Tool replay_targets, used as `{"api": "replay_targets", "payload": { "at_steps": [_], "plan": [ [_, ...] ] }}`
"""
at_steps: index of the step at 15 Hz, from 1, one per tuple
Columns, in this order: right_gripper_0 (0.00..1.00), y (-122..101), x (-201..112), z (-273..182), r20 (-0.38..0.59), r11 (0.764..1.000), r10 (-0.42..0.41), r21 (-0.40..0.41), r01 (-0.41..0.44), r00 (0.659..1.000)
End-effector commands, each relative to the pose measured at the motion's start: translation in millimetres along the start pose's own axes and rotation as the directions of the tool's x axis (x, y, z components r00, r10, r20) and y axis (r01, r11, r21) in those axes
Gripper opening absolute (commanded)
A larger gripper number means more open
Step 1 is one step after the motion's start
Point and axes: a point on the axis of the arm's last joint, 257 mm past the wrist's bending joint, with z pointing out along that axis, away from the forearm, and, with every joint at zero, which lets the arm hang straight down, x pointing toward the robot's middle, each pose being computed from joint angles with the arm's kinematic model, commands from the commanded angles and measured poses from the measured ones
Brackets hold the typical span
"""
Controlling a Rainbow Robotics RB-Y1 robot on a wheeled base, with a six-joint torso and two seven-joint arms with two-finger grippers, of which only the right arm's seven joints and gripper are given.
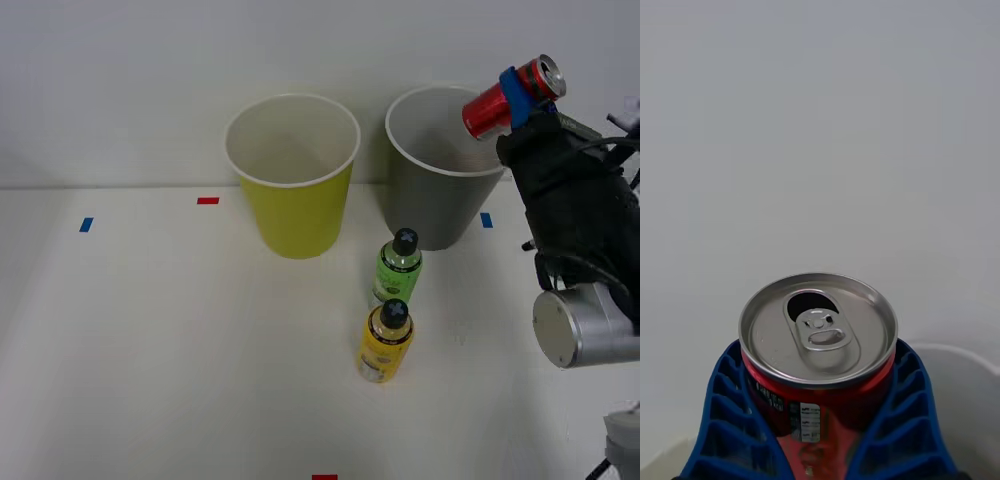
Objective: Put cans in the gray bin, plastic bottles in the light green bin
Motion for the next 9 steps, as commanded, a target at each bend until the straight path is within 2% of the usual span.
{"api": "replay_targets", "payload": {
  "at_steps": [1, 3, 6, 9],
  "plan": [
    [0.02, 6, -5, 24, -0.049, 0.993, -0.103, 0.049, 0.105, 0.994],
    [0.02, 6, -2, 27, -0.071, 0.984, -0.165, 0.05, 0.169, 0.984],
    [0.02, -2, 20, 43, -0.059, 0.984, -0.172, 0.04, 0.175, 0.983],
    [0.02, -3, 22, 49, -0.048, 0.98, -0.195, 0.036, 0.197, 0.98]
  ]
}}
